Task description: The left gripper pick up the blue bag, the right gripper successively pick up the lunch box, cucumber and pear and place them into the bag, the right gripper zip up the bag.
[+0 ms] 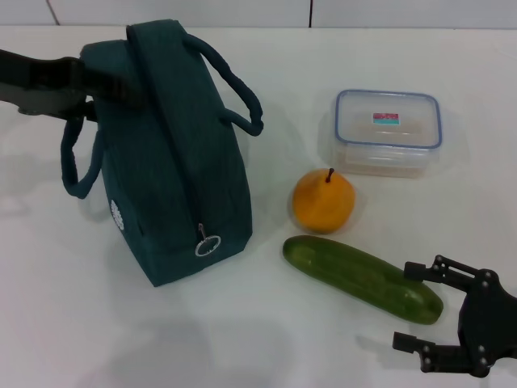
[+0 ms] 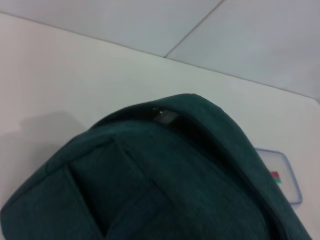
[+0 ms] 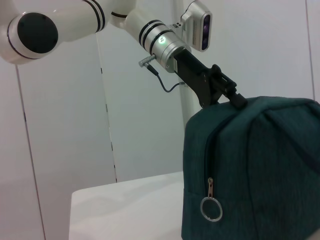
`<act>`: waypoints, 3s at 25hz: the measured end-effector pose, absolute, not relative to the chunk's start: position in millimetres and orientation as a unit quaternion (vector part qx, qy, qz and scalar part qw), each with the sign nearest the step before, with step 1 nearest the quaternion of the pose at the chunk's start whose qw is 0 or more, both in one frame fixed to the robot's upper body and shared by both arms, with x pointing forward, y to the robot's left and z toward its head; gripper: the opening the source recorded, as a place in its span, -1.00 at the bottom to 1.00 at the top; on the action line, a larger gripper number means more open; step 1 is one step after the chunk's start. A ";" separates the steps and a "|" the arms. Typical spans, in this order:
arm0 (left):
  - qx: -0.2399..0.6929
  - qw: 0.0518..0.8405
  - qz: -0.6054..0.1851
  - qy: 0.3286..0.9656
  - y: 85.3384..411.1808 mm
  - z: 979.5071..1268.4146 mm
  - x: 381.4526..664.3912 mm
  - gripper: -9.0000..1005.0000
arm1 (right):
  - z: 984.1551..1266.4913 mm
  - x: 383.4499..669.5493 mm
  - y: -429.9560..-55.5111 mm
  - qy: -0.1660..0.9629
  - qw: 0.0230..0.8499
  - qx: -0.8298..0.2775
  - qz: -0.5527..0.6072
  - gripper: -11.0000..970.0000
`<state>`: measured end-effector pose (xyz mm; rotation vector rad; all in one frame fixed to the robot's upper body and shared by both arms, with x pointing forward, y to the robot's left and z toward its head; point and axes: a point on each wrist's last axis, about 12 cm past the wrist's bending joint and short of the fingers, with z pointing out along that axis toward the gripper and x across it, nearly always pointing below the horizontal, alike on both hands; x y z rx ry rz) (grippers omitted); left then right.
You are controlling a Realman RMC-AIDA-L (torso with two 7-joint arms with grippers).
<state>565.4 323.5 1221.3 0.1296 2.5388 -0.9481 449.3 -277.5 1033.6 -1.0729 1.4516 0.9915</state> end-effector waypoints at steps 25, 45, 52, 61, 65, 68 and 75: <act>0.062 0.205 -0.353 0.911 326.2 1219.4 568.7 -0.85 | 1035.7 450.8 -275.8 0.601 0.526 -0.430 0.420 0.73; 0.095 0.218 -0.393 0.888 327.0 1253.2 571.5 -0.89 | 1040.1 460.1 -310.7 0.601 0.530 0.150 0.579 0.71; 0.101 0.221 -0.391 0.888 325.7 1254.2 572.7 -0.89 | 1021.5 478.4 -310.4 0.638 0.456 0.255 0.566 0.71; 0.103 0.223 -0.391 0.887 324.3 1254.3 573.8 -0.89 | 1017.7 514.5 -289.3 0.679 0.425 0.260 0.539 0.70; 0.106 0.225 -0.390 0.886 324.2 1254.7 573.8 -0.89 | 1018.1 526.5 -278.4 0.696 0.410 0.251 0.533 0.70; 0.109 0.228 -0.392 0.885 323.4 1255.5 573.9 -0.89 | 1018.9 532.1 -274.9 0.701 0.408 0.249 0.530 0.69; 0.113 0.232 -0.391 0.883 323.6 1256.2 573.8 -0.89 | 1023.4 546.4 -266.6 0.710 0.404 0.241 0.524 0.69</act>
